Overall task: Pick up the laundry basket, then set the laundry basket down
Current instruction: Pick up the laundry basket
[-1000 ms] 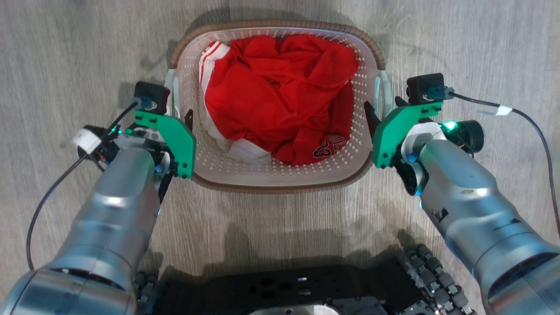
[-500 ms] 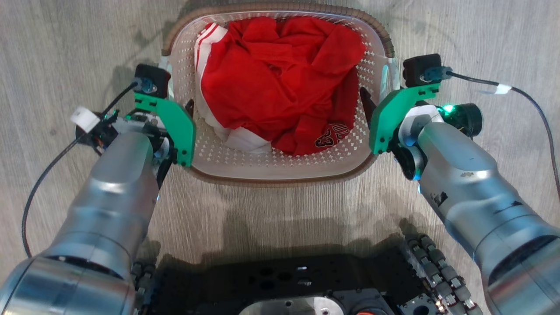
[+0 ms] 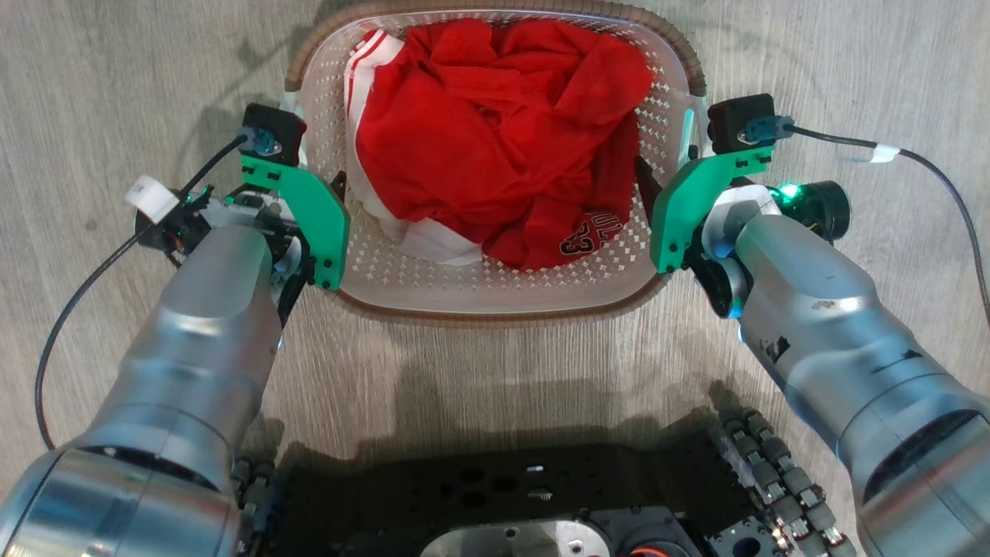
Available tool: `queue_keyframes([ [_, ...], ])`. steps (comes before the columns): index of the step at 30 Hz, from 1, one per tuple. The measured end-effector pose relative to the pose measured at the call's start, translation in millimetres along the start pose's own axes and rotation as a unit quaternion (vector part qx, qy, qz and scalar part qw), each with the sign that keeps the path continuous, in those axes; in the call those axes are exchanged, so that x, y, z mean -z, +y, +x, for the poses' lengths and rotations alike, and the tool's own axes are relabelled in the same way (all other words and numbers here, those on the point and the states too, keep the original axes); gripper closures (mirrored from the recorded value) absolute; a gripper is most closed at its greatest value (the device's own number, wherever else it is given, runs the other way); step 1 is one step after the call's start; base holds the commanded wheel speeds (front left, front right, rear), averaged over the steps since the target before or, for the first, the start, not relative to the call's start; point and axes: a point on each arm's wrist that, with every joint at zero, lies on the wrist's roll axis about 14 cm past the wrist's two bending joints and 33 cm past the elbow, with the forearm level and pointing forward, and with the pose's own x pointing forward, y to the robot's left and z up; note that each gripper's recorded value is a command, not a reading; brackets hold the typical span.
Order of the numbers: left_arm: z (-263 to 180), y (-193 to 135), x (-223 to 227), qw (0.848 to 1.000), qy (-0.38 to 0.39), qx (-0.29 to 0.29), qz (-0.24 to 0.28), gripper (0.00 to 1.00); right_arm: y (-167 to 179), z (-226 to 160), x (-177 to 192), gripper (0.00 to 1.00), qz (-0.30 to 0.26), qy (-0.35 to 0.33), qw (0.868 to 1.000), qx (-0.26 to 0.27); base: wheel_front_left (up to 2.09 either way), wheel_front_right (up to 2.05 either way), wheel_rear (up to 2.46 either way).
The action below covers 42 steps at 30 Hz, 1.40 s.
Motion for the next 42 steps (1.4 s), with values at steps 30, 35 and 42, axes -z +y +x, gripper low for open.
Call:
queue_keyframes([
  [30,-20.9,-23.9,-9.3,1.000,0.005,0.027,0.012,1.00,6.6,-20.2,-7.9,1.00,-0.006,0.023,1.000,0.003,0.00,0.00,0.00],
  [35,-37.0,-27.4,-16.5,0.999,0.000,0.025,0.029,1.00,13.8,-34.8,-11.7,1.00,-0.011,0.042,0.999,0.002,0.00,0.00,0.00],
  [42,-61.4,-34.4,-17.6,0.998,0.005,0.021,0.060,1.00,24.2,-59.4,-1.0,1.00,-0.019,0.076,0.997,0.000,0.00,0.00,0.00],
])
